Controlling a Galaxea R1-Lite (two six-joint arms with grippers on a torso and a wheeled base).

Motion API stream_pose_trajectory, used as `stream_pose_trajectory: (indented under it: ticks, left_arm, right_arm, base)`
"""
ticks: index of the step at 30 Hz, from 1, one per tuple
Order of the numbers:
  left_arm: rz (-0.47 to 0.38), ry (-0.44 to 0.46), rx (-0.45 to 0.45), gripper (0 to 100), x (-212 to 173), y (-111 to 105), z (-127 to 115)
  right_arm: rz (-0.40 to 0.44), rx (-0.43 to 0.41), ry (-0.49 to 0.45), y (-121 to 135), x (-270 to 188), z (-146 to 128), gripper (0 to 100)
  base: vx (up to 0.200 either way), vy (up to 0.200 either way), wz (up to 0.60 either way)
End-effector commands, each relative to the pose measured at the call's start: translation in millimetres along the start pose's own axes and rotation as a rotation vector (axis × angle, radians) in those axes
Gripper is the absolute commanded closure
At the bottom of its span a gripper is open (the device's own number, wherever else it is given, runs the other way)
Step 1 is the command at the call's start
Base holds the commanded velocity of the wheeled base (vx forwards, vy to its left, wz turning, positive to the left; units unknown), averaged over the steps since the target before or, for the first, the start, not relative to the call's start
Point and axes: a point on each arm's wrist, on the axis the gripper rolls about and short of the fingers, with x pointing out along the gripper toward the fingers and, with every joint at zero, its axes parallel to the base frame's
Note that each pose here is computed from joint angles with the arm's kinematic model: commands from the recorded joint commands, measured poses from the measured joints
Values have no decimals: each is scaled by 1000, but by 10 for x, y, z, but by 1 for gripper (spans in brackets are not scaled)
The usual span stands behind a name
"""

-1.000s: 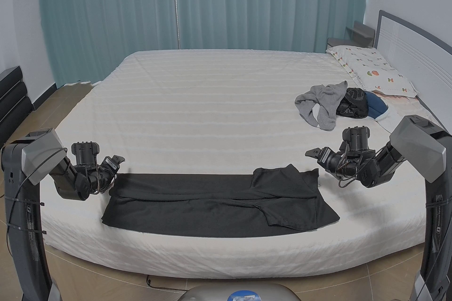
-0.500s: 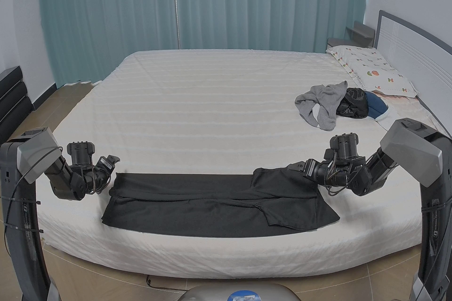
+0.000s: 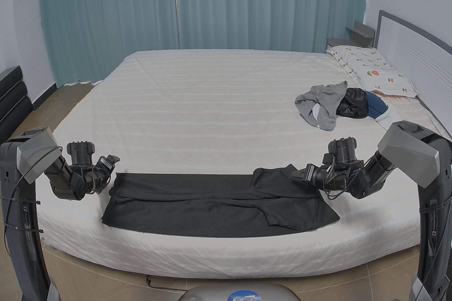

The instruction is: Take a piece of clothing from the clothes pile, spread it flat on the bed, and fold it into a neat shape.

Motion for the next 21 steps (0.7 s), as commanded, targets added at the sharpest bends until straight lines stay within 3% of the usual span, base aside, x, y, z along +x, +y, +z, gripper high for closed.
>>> stream_pose_trajectory:
  ticks: [1,14,21]
  left_arm:
    - [8,-8,-8,0,-13,30,51]
    - [55,16,-32,0,-236,69,156]
    - [29,62,-31,0,-385,30,127]
  right_arm:
    - [-11,-24,17,-35,-45,-42,100]
    - [-34,-6,1,-135,-234,36,100]
    - [-36,4,17,-164,-309,5,100]
  base:
    - [0,0,0]
    - [0,0,0]
    - [0,0,0]
